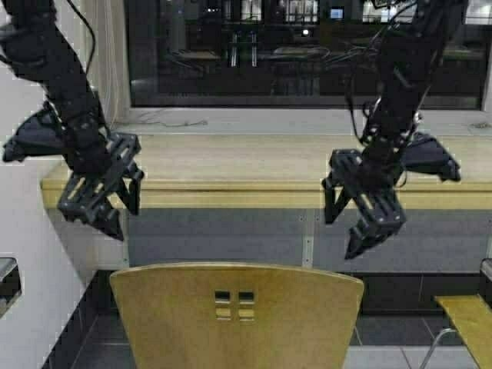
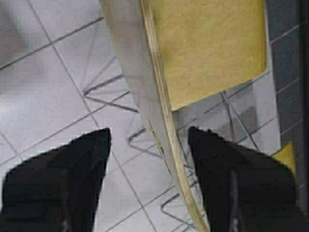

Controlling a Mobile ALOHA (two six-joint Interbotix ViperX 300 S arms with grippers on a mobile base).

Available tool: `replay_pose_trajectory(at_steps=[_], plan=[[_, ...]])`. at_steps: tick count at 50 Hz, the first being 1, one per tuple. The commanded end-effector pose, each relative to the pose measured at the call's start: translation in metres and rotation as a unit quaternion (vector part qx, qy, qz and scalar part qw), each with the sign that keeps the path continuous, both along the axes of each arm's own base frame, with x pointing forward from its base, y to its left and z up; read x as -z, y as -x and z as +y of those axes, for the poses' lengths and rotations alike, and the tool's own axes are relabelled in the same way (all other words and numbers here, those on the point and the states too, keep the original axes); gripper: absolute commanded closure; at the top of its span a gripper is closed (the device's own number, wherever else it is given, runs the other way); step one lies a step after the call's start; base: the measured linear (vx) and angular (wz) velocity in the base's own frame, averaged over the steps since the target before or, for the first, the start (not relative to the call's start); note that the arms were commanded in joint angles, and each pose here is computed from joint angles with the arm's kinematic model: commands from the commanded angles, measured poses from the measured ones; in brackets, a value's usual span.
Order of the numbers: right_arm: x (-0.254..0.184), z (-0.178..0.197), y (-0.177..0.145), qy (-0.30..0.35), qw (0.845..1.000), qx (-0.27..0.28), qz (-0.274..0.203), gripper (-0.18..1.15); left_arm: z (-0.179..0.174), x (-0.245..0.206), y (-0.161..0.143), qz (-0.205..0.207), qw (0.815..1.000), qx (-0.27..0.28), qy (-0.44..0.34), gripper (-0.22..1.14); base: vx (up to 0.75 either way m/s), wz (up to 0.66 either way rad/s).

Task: Push the chairs under the table

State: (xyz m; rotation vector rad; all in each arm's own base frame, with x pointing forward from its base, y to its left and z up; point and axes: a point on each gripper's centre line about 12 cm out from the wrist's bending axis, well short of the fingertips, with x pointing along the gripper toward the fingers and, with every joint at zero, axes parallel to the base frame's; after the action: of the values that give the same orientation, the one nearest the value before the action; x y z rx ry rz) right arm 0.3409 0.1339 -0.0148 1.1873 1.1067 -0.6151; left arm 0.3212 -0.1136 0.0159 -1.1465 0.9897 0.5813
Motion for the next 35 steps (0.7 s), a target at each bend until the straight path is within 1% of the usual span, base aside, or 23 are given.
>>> replay_pose_trajectory(at_steps=[1,12,23,35], plan=[[0.003,0.009,-0.011,-0.013,1.000,0.006,0.001,-0.05,-0.004,0.003,-0.007,0.000,1.000,-0.007,0.007,0.05,0.00,0.00],[0.021,0.014,-0.023,-0.014,1.000,0.012,0.007,-0.05,-0.009,0.019,-0.019,0.009,1.000,-0.014,0.007,0.05,0.00,0.00],[0.031,0.020,-0.041,-0.015,1.000,0.014,-0.004,-0.05,-0.016,0.042,-0.037,0.016,1.000,-0.014,0.004,0.05,0.00,0.00],[0.043,0.024,-0.058,-0.016,1.000,0.014,-0.012,-0.05,-0.024,0.054,-0.059,0.007,1.000,-0.014,0.008,0.05,0.00,0.00]])
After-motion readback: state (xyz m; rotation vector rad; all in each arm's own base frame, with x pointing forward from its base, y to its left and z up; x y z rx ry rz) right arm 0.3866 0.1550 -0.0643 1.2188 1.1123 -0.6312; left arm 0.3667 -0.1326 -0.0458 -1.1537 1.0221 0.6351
